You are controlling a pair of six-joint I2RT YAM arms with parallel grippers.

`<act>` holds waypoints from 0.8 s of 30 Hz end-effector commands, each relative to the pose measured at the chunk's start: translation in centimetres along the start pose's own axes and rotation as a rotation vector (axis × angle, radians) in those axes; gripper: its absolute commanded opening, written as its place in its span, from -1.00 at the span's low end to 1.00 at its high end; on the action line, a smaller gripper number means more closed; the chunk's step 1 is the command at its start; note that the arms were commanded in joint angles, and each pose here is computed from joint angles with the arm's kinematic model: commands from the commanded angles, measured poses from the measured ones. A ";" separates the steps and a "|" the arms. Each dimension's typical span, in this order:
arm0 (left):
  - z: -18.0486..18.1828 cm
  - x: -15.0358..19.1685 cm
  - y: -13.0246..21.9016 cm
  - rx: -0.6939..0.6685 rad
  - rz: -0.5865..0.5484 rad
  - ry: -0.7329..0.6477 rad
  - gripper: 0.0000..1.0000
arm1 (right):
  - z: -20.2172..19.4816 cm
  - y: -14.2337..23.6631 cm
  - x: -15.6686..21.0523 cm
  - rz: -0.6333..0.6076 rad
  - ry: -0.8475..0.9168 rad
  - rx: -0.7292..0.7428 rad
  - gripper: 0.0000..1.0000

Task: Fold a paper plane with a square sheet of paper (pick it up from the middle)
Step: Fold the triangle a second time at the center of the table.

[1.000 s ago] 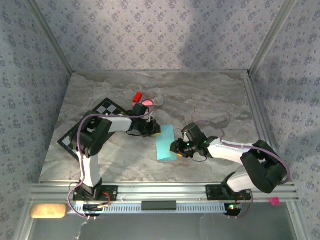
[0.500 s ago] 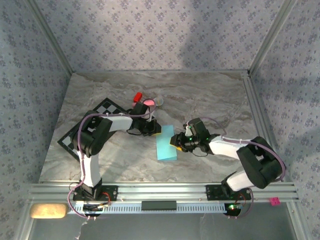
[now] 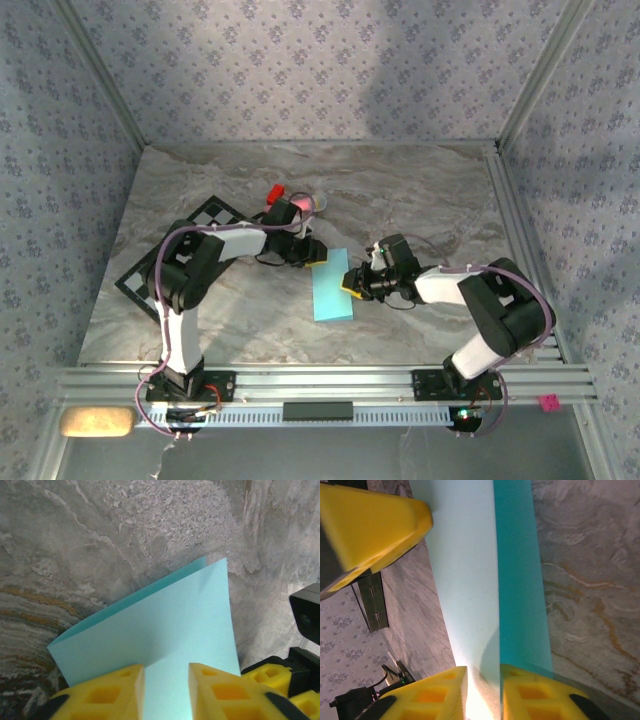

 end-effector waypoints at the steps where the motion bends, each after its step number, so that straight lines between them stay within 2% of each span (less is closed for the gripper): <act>1: -2.3 -1.2 2.3 0.033 -0.060 -0.050 -0.24 | -0.1 -0.2 0.0 0.017 0.020 -0.009 -0.63; 6: -4.0 -1.3 4.9 0.020 -0.132 -0.101 -0.06 | -0.5 -0.3 -0.5 -0.019 0.005 0.010 -0.79; 10: -4.8 -0.9 7.0 -0.020 -0.197 -0.150 -0.03 | -0.9 -0.1 -1.1 -0.071 -0.022 0.028 -0.88; 15: -5.3 -0.1 9.3 -0.065 -0.274 -0.208 -0.03 | -0.7 0.2 -1.4 -0.116 -0.043 0.019 -0.89; 19: -6.0 1.0 9.9 -0.073 -0.303 -0.298 -0.04 | -0.2 0.3 -1.5 -0.119 -0.047 0.006 -0.86; 24: -8.1 3.8 8.5 -0.077 -0.272 -0.532 -0.10 | 0.6 0.4 -1.1 -0.075 -0.017 -0.017 -0.67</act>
Point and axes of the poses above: each hand's point on the last joint's axis, 136 mm out from that joint toward the fingers, its own y axis back along the fingers, its own z axis along the line the jaws close on, x = y × z, the point moved 4 cm from there along y, back along the fingers, and after that the axes turned 11 degrees about -y, right-handed, at the moved point
